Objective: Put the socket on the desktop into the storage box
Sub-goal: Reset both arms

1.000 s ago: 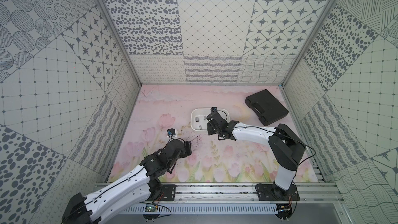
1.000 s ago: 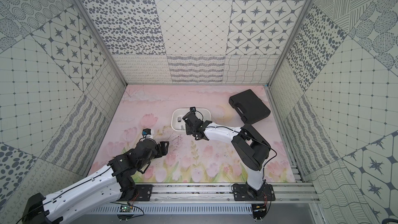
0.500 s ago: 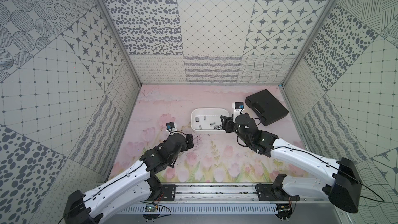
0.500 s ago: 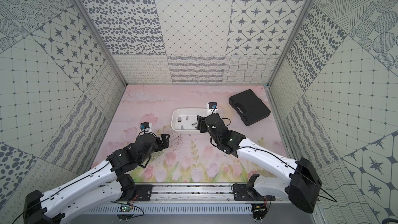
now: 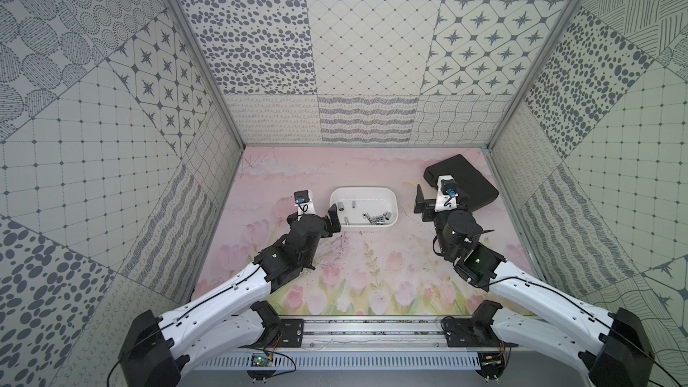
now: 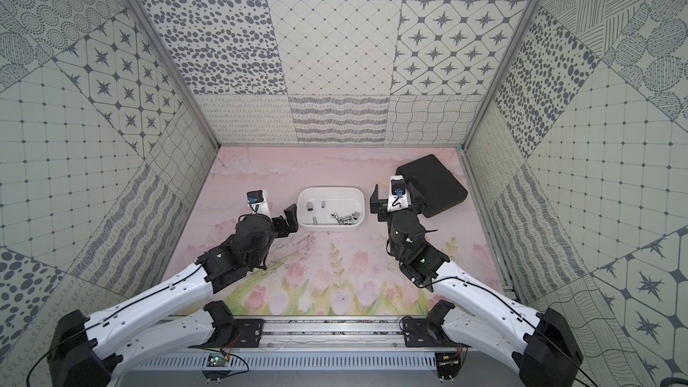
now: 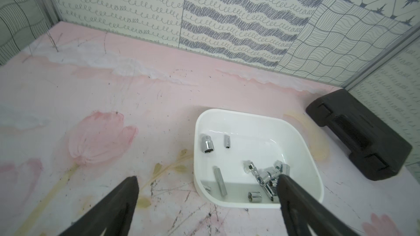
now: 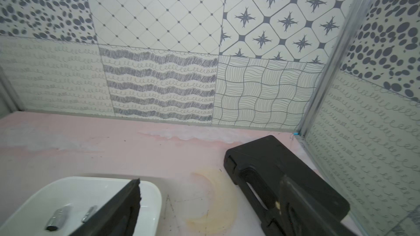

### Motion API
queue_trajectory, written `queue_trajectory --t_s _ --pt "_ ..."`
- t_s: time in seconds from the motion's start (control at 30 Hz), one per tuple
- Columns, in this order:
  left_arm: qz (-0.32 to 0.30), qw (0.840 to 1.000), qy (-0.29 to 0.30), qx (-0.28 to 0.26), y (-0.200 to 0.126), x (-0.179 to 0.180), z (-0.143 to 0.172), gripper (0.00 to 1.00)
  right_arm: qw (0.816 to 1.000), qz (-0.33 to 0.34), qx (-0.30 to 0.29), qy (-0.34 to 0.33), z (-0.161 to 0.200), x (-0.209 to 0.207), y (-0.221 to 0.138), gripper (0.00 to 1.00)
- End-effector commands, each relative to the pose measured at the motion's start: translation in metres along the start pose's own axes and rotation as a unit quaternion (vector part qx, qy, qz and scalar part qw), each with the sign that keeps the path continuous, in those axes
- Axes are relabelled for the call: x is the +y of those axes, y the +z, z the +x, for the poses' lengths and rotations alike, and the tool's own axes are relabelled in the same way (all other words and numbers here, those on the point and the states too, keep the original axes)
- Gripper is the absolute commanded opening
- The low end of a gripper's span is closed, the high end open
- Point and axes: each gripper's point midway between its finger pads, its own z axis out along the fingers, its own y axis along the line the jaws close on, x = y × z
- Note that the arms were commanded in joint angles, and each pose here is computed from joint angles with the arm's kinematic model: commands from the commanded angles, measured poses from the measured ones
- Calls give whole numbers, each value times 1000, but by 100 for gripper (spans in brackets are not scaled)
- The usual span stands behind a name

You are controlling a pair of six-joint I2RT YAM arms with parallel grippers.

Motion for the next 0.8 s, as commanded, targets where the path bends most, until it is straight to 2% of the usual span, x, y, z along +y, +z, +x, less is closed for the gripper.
queue_trajectory --t_s 0.0,0.07,0.1,0.17,0.3,0.43,0.47,0.5,0.63,0.77 --pt "-76 982 145 -99 34 5 -49 100 999 -4 -11 -49 8 -12 21 97" --pt "-108 976 163 -97 52 22 -42 99 998 12 1 -57 20 -26 34 97" --pt "-121 976 156 -94 58 34 -36 100 997 17 20 -70 38 -32 38 97" --pt "-111 981 139 -81 69 54 -22 100 995 28 47 -87 58 -44 44 97" --pt "-110 986 106 -65 77 90 -3 100 995 58 60 -59 82 -65 48 97" --pt "-118 982 141 -42 90 109 19 99 994 73 81 -24 107 -79 47 96" --pt "-138 981 132 -31 90 116 20 100 993 76 87 -17 114 -81 46 96" --pt "-123 983 134 -19 91 113 23 99 993 78 92 -10 120 -83 46 97" --pt "-124 982 140 -30 86 119 23 99 992 81 99 7 138 -84 44 97" --pt "-133 984 119 -3 89 141 51 99 992 74 98 21 147 -80 45 97"
